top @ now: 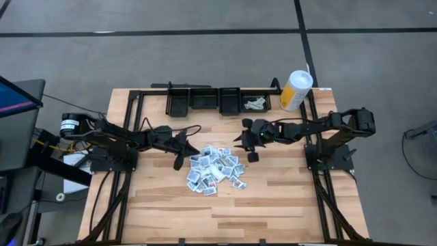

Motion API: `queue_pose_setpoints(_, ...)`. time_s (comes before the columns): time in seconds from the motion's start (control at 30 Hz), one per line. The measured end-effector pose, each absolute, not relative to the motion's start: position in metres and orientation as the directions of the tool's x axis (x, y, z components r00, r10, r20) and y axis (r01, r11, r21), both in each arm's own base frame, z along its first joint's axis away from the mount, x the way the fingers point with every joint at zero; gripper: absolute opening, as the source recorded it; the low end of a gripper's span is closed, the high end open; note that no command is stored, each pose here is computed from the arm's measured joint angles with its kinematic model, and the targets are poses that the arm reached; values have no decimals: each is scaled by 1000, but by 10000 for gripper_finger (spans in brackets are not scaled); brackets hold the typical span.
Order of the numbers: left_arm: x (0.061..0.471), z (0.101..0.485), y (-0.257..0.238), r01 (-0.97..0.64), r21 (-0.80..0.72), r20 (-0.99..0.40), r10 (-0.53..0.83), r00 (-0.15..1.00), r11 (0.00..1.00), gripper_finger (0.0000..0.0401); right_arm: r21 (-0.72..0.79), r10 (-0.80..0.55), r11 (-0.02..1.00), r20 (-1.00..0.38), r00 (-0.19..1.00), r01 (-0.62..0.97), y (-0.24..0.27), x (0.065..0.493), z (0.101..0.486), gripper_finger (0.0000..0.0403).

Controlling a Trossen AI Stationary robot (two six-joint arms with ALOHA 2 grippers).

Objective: Pick & Place First Aid Supplies
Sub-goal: Put the green bandage pack into the right black bin

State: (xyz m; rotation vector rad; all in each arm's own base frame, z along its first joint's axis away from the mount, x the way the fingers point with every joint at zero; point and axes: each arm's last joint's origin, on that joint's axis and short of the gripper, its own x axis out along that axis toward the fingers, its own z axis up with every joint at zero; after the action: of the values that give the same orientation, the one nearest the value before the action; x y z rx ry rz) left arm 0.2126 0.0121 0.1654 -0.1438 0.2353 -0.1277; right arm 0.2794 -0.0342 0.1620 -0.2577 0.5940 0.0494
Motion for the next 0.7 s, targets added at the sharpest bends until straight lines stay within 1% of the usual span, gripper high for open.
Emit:
queue_pose_setpoints(0.2,212,164,12,109,-157,-225,-143,964,982,16,-222,-23,969,-520,854,-109,-33,282,166,102)
queue_pose_setpoints(0.37,212,165,12,109,-157,-224,-143,964,982,16,-244,33,955,-484,874,-171,-23,285,169,102)
queue_pose_setpoints(0.53,212,165,12,109,-156,-221,-143,965,982,16,-252,54,949,-462,885,-189,-17,287,171,102)
queue_pose_setpoints(0.7,212,165,12,110,-155,-216,-142,966,982,16,-228,82,950,-476,876,-213,-17,294,155,102)
